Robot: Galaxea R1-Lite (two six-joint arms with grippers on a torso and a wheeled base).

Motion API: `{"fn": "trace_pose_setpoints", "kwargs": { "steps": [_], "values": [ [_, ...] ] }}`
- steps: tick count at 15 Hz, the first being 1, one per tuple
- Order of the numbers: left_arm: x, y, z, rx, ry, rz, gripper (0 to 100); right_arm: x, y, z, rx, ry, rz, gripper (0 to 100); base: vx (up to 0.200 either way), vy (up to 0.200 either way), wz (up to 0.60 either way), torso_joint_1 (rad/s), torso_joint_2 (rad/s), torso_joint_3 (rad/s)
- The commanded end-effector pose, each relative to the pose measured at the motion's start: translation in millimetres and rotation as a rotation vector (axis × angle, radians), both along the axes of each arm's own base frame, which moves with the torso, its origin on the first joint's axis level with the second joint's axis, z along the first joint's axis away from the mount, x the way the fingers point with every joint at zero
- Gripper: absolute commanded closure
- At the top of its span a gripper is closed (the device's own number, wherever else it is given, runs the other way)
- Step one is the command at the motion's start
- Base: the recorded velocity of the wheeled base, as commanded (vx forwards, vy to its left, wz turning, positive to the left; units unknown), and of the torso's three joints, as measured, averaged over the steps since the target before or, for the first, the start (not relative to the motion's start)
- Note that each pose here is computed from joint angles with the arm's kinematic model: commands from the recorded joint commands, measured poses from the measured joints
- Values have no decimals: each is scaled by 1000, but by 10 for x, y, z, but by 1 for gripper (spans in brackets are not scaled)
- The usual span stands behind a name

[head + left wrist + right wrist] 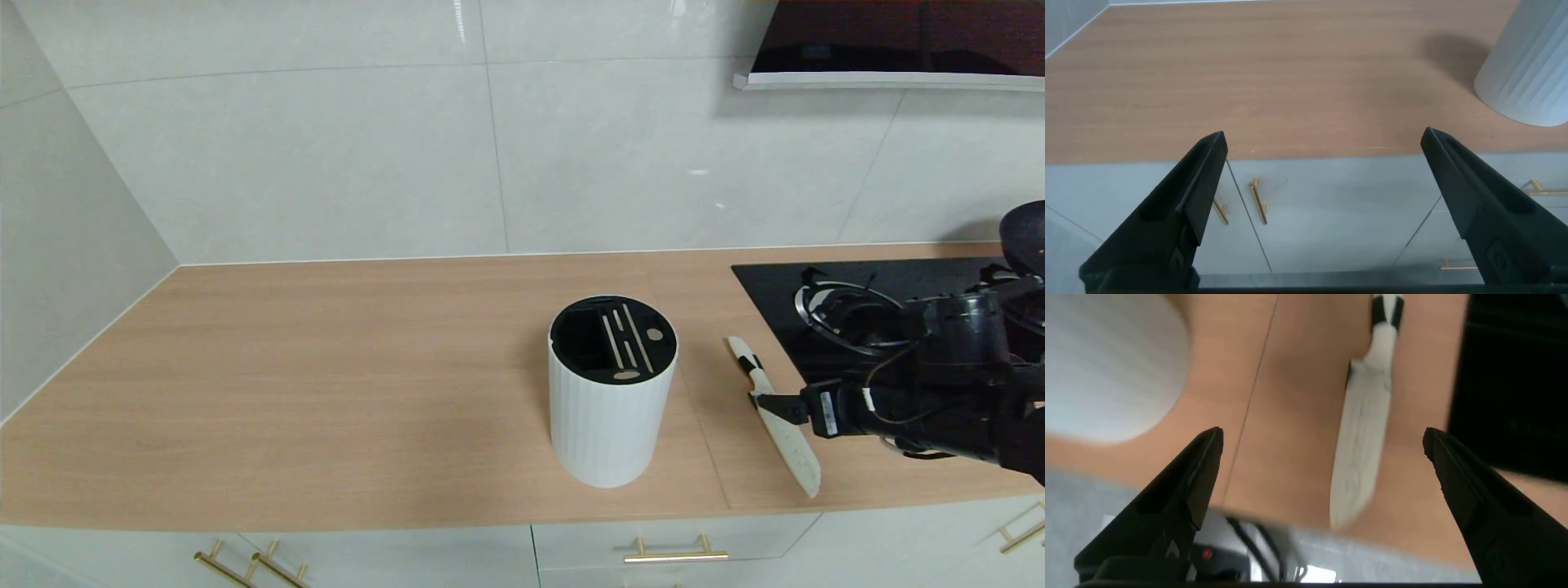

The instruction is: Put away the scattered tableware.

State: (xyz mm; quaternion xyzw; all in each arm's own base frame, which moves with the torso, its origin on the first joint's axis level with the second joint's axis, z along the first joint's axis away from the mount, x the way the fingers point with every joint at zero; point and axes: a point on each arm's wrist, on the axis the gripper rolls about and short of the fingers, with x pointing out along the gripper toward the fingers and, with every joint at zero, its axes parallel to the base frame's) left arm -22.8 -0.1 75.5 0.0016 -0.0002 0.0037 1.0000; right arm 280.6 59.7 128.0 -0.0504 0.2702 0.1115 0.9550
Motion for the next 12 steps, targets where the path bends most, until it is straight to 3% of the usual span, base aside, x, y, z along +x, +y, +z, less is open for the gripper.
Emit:
{"fn": "trace_pose_setpoints", "kwargs": {
  "steps": [1,6,12],
  "values": [
    [0,0,0,0,0,0,0,349,39,-304,-23,54,-26,0,0,0,0,0,0,0],
    [0,0,0,0,0,0,0,646,22,-732,-48,81,-59,0,0,0,0,0,0,0],
    [0,0,0,0,0,2,0,731,-74,-874,-51,108,-90,0,0,0,0,0,0,0]
  ]
}}
